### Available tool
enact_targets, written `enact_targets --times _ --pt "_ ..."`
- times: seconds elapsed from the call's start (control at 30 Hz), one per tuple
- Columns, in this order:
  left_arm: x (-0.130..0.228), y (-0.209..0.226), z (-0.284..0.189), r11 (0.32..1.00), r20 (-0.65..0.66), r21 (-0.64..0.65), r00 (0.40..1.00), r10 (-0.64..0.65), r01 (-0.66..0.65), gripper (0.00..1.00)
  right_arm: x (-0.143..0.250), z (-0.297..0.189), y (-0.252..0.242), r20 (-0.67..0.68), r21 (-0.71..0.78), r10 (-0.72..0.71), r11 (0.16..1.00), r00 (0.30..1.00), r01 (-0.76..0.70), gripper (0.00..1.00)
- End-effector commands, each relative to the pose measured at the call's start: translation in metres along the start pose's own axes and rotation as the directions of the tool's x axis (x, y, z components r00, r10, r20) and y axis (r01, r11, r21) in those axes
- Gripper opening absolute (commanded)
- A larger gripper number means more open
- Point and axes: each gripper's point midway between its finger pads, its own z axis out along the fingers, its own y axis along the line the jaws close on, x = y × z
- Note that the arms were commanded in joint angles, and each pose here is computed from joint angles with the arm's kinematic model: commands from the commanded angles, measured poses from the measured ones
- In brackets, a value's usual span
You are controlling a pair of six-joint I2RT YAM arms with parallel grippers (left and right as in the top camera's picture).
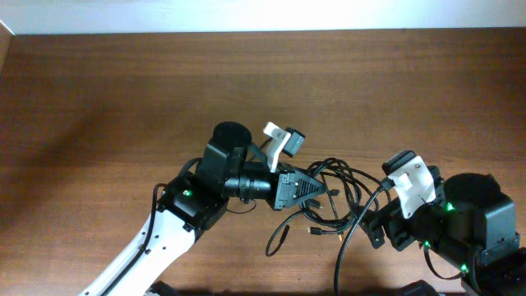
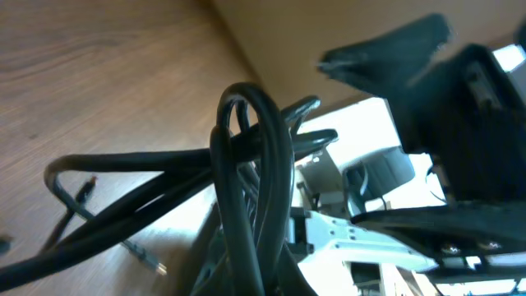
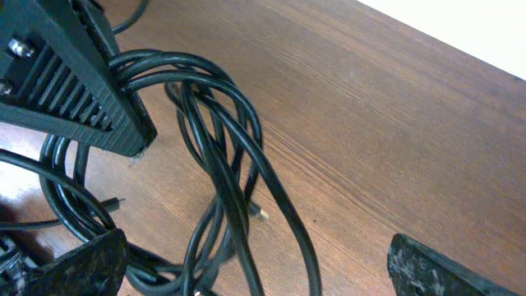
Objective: Untangle cables
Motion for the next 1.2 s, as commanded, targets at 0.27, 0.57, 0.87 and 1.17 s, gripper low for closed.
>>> enact_targets --times 0.27,0.57,0.87,1.17 --pt "0.002 -0.031 0.004 0.99 -0.024 0.113 0.996 0.086 -0.083 0.0 -0.01 0.0 0.002 0.039 -0.016 -0.036 0.999 0.999 0.037 0.24" --pt "-0.014 -0.043 0.003 0.985 0.036 0.141 0.995 0.098 -0.102 0.0 -0.009 0.02 0.004 -0.022 -0.056 -0.027 0.998 0.999 0.026 0.3" --pt "-0.018 -0.039 0.003 0.99 0.054 0.117 0.996 0.07 -0.076 0.0 -0.009 0.021 0.007 -0.02 -0.078 -0.033 0.996 0.999 0.031 0.49" --pt "-0.018 -0.039 0.003 0.99 0.054 0.116 0.996 0.07 -0.076 0.0 -0.009 0.021 0.007 -0.022 -0.075 -0.032 0.997 0.999 0.031 0.04"
